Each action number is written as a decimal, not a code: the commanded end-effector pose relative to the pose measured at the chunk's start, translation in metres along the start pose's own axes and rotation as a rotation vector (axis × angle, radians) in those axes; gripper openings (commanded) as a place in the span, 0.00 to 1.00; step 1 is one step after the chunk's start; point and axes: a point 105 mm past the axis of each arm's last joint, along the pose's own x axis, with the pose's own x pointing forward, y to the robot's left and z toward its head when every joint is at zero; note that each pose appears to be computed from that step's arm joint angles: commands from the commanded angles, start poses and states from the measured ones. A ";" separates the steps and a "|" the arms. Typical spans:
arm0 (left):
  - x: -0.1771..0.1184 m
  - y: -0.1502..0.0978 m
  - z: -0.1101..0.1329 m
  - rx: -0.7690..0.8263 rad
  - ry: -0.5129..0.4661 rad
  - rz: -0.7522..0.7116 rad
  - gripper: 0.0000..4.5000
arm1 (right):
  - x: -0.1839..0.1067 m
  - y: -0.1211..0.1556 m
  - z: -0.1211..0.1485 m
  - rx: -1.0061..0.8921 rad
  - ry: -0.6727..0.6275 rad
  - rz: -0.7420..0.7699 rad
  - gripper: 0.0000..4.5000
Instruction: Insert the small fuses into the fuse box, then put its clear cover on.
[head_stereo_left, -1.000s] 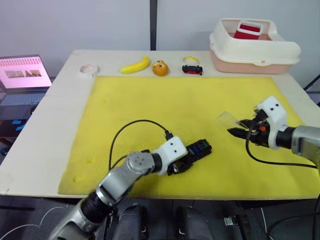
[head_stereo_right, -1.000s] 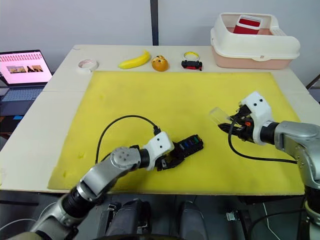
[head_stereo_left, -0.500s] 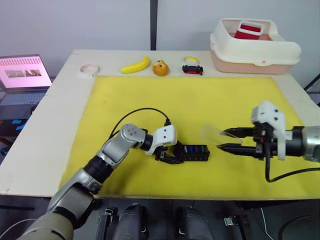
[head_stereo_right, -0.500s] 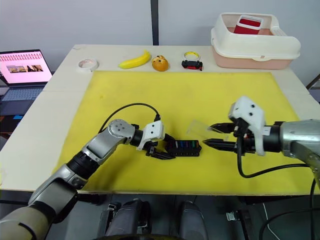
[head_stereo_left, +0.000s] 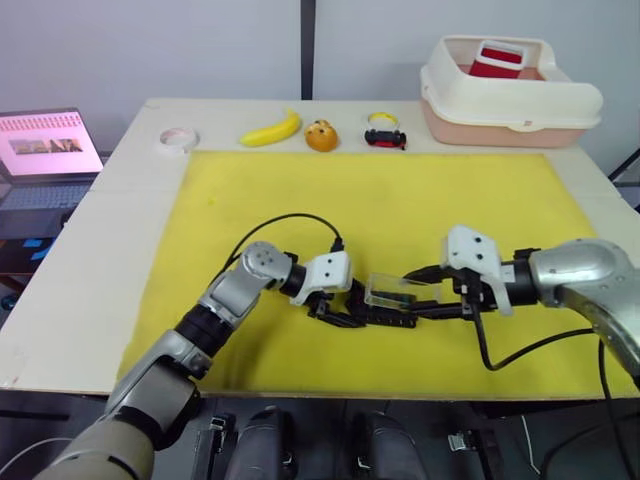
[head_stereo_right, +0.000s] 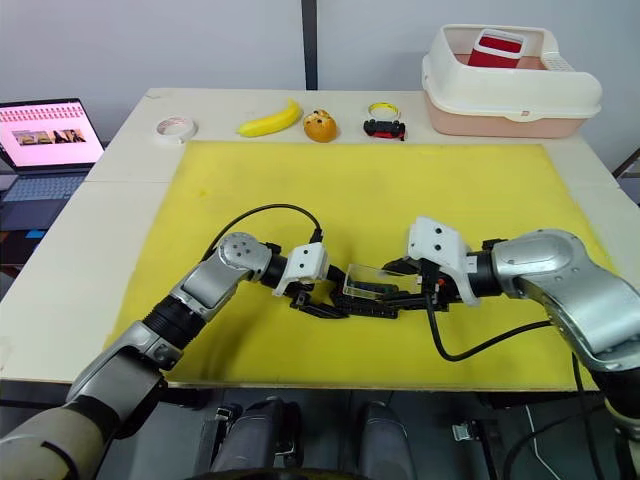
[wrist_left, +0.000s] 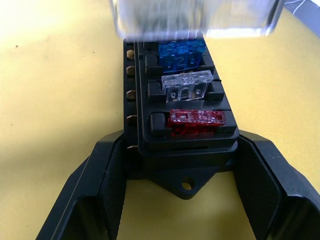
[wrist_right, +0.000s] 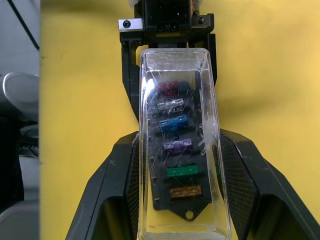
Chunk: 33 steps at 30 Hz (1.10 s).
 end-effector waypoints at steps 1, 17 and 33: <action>-0.003 0.003 0.002 0.018 0.001 0.007 0.56 | 0.003 -0.002 0.004 -0.055 0.006 0.012 0.37; -0.002 0.001 0.004 0.024 -0.002 0.008 0.56 | 0.023 -0.001 -0.014 -0.094 0.080 0.018 0.37; -0.002 0.001 0.006 0.017 -0.011 0.004 0.56 | 0.012 -0.007 -0.012 -0.138 0.087 -0.067 0.98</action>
